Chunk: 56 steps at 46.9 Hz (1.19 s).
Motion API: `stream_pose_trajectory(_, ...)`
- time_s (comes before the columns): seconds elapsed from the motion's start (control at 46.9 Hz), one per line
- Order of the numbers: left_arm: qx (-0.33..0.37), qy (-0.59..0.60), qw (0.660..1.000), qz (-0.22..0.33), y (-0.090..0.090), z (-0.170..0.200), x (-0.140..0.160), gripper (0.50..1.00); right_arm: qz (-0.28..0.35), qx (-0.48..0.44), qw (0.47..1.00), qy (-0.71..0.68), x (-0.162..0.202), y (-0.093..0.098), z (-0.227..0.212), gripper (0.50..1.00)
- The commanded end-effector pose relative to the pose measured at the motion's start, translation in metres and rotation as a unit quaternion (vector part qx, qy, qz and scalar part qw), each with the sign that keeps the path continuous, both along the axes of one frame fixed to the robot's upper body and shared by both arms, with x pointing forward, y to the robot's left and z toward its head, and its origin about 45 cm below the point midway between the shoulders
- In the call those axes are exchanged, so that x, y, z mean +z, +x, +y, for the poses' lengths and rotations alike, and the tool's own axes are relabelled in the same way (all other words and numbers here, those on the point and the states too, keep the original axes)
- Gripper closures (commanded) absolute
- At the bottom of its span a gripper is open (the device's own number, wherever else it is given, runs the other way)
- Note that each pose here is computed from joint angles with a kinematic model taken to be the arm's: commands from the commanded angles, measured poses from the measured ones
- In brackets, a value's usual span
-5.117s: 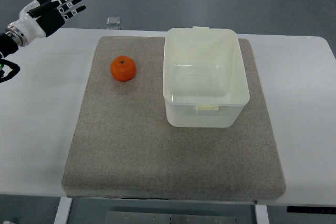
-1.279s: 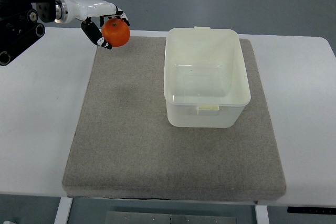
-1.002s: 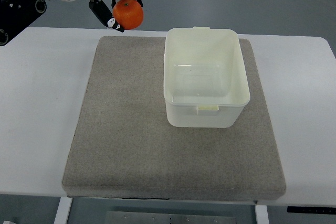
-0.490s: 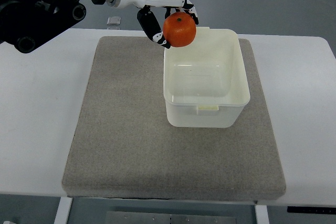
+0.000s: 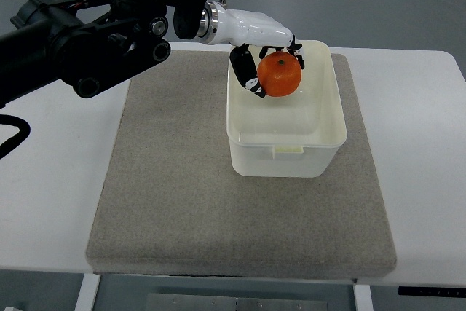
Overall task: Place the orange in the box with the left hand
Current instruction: 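Carry the orange over the white box and lower it inside, then open the left hand fingers to release the orange into the box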
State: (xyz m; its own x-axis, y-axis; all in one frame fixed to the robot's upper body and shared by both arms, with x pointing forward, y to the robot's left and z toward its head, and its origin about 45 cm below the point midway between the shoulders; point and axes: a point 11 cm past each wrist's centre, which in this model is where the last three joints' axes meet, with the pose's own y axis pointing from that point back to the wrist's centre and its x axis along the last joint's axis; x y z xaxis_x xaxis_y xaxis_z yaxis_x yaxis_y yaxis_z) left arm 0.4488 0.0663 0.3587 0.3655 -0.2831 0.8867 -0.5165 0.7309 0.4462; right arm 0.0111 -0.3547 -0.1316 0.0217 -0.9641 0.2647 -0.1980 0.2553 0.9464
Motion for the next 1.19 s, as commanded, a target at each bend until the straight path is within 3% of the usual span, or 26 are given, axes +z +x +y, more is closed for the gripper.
stream_pose_trajectory(0.0,-0.004,0.011,1.0,0.0,-0.003,-0.005,-0.015,1.0,0.0,0.0,1.0,0.0,0.0,0.0,0.0,0.574)
stream_pose_trajectory(0.235,0.011,0.022,1.0,-0.003,-0.005,-0.012,-0.043,1.0,0.0,0.0,1.0,0.0,0.0,0.0,0.0,0.574)
stream_pose_trajectory(0.725,0.016,0.021,1.0,-0.009,-0.007,-0.012,-0.065,1.0,0.0,0.0,1.0,0.0,0.0,0.0,0.0,0.574)
stream_pose_trajectory(0.789,0.015,0.02,1.0,-0.009,-0.007,-0.013,-0.066,0.933,0.0,0.0,1.0,0.0,0.0,0.0,0.0,0.574)
stream_pose_trajectory(0.874,0.014,0.017,1.0,-0.009,-0.008,-0.015,-0.066,0.802,0.0,0.0,1.0,0.0,0.0,0.0,0.0,0.574)
stream_pose_trajectory(0.981,0.014,0.013,1.0,-0.011,-0.008,-0.015,-0.067,0.71,0.0,0.0,1.0,0.0,0.0,0.0,0.0,0.574)
stream_pose_trajectory(1.045,0.015,0.011,1.0,-0.01,-0.009,-0.015,-0.069,0.624,0.0,0.0,1.0,0.0,0.0,0.0,0.0,0.574)
stream_pose_trajectory(1.13,0.015,0.009,1.0,-0.01,-0.009,-0.015,-0.068,0.549,0.0,0.0,1.0,0.0,0.0,0.0,0.0,0.574)
stream_pose_trajectory(1.173,0.015,0.009,1.0,-0.01,-0.009,-0.015,-0.068,0.538,0.0,0.0,1.0,0.0,0.0,0.0,0.0,0.574)
